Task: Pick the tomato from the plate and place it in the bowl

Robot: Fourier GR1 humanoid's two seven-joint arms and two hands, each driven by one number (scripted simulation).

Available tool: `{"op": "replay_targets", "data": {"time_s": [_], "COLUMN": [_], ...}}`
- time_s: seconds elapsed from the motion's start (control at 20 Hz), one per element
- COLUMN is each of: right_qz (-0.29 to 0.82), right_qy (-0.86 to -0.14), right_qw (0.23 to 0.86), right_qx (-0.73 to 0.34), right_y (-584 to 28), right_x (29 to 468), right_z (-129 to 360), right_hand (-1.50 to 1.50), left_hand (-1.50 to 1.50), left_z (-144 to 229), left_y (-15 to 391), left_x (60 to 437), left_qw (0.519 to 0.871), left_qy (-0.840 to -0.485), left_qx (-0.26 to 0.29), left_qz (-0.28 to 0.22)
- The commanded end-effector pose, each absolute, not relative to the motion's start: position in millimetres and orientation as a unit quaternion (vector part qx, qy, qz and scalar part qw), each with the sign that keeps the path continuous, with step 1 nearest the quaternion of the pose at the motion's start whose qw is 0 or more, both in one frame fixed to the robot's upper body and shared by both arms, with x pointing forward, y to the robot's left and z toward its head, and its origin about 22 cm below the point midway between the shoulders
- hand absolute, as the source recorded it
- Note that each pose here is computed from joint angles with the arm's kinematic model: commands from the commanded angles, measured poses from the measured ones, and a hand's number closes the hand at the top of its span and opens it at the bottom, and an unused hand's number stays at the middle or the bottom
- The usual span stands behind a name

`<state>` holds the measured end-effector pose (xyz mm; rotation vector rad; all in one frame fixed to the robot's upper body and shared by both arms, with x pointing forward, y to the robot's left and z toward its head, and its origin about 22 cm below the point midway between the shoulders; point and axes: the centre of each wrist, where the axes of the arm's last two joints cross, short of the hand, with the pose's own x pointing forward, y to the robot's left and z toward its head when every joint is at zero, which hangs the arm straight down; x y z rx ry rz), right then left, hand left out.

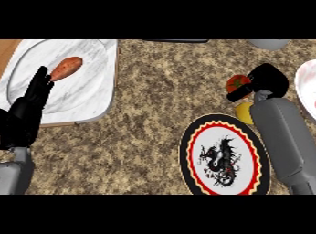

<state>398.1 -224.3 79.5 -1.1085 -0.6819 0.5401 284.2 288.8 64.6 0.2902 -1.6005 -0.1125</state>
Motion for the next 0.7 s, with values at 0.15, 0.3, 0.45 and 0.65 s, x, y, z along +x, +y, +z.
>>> {"op": "replay_targets", "data": {"time_s": [0.15,0.3,0.45,0.65], "right_qz": [0.205,0.133,0.089,0.058], "right_qy": [-0.325,-0.357,-0.379,-0.382], "right_qw": [0.677,0.619,0.596,0.582], "right_qx": [-0.627,-0.687,-0.702,-0.716], "right_y": [-218,-202,-192,-227], "right_x": [432,436,435,434], "right_z": [130,171,212,219], "right_hand": [1.50,1.50,1.50,1.50], "left_hand": [0.00,0.00,0.00,0.00], "left_z": [55,60,55,67], "left_y": [293,304,298,305], "left_x": [279,281,282,273], "left_qw": [0.692,0.694,0.692,0.691], "left_qy": [-0.707,-0.705,-0.706,-0.708], "left_qx": [0.139,0.144,0.147,0.143], "left_qz": [-0.038,-0.040,-0.037,-0.032]}}
